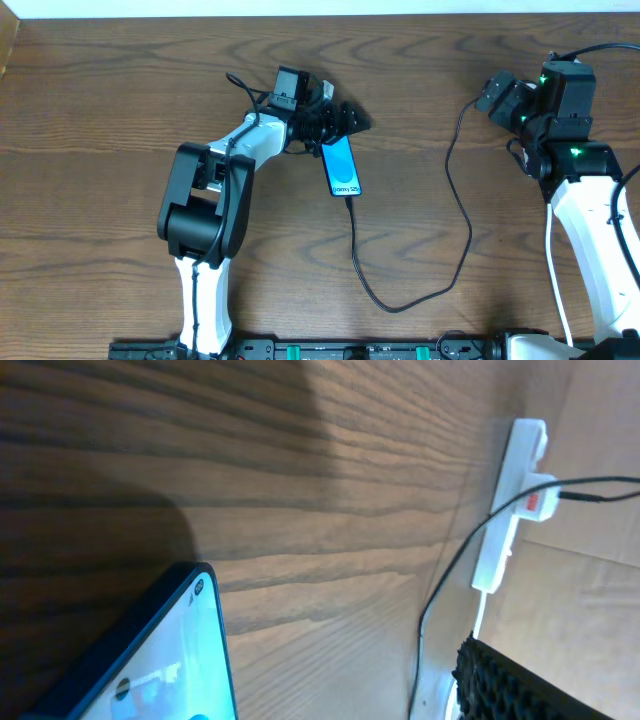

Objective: Plug charger to phone and switch on socket
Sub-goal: 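Lower the cabled phone toward the table center with the left gripper, then lay the phone flat on the table and open the left gripper, then retract the left gripper back from the phone, then move the right gripper over the white power strip's switch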

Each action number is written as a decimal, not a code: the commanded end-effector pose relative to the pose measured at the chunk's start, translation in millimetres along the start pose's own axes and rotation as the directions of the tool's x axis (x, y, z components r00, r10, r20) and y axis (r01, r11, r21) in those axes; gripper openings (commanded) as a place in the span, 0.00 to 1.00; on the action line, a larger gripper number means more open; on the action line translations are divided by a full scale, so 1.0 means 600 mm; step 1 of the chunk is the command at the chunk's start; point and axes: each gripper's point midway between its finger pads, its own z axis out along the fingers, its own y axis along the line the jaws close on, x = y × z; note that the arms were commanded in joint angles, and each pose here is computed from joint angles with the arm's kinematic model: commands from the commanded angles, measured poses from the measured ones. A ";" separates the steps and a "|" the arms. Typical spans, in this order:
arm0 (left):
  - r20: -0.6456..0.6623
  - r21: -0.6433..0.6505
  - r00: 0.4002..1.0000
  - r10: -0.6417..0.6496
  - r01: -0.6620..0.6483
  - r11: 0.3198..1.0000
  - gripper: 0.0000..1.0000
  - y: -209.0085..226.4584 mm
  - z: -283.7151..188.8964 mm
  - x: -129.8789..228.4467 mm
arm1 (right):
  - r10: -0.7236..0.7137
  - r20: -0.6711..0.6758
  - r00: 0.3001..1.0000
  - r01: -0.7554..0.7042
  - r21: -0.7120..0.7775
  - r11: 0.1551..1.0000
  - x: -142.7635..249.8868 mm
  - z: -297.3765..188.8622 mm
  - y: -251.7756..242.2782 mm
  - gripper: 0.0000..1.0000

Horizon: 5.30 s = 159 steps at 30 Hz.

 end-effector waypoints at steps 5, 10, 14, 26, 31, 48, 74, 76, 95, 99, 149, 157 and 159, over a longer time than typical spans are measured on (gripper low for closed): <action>0.058 -0.234 0.996 -0.075 0.086 0.968 0.89 0.122 0.019 0.004 | -0.011 0.014 1.000 0.011 0.012 1.000 -0.007 -0.004 -0.004 0.99; 0.056 -0.235 0.995 -0.077 0.088 0.968 0.89 0.122 0.019 0.005 | -0.010 0.014 1.000 0.010 0.012 1.000 -0.007 -0.004 -0.004 0.99; 0.059 -0.240 0.995 -0.077 0.089 0.967 0.89 0.124 0.018 0.005 | -0.011 0.014 1.000 0.011 0.012 1.000 -0.007 -0.004 -0.003 0.99; 0.079 -0.324 0.995 -0.054 0.077 0.943 0.89 0.134 0.026 0.012 | -0.011 0.014 1.000 0.011 0.012 1.000 -0.007 -0.004 -0.003 0.99; 0.074 -0.347 0.996 -0.041 0.064 0.936 0.89 0.130 0.034 0.021 | -0.011 0.011 1.000 0.011 0.007 1.000 -0.006 -0.004 -0.002 0.99; 0.096 -0.476 0.994 -0.048 0.088 0.875 0.89 0.169 0.021 0.033 | -0.011 0.000 1.000 0.011 -0.011 1.000 -0.003 -0.004 0.003 0.99; 0.069 -0.533 0.998 -0.008 0.044 0.845 0.90 0.165 0.036 0.060 | -0.011 -0.003 1.000 0.011 -0.010 1.000 -0.002 -0.004 0.003 0.99; 0.068 -0.535 0.998 -0.010 0.045 0.844 0.89 0.166 0.036 0.061 | -0.011 -0.003 1.000 0.011 -0.009 1.000 -0.002 -0.004 0.002 0.99; 0.172 -0.685 0.918 0.358 -0.149 0.713 0.90 0.029 -0.162 -0.005 | -0.011 -0.002 1.000 0.011 -0.009 1.000 -0.002 -0.004 0.002 0.99; 0.229 -0.686 0.889 0.396 -0.142 0.714 0.90 -0.027 -0.239 0.011 | -0.011 -0.002 1.000 0.011 -0.009 1.000 -0.002 -0.004 0.002 0.99; 0.434 -0.645 0.743 0.510 -0.139 0.751 0.90 -0.160 -0.523 0.155 | -0.155 0.013 0.988 0.155 -0.002 0.988 -0.012 -0.004 -0.005 0.99; 0.434 -0.645 0.743 0.510 -0.139 0.751 0.90 -0.160 -0.523 0.155 | -0.199 -0.015 0.980 0.198 -0.032 0.980 -0.051 -0.027 -0.038 0.99; 0.434 -0.645 0.743 0.510 -0.139 0.751 0.90 -0.161 -0.523 0.155 | -0.200 -0.012 0.980 0.200 -0.023 0.980 -0.074 -0.043 -0.049 0.99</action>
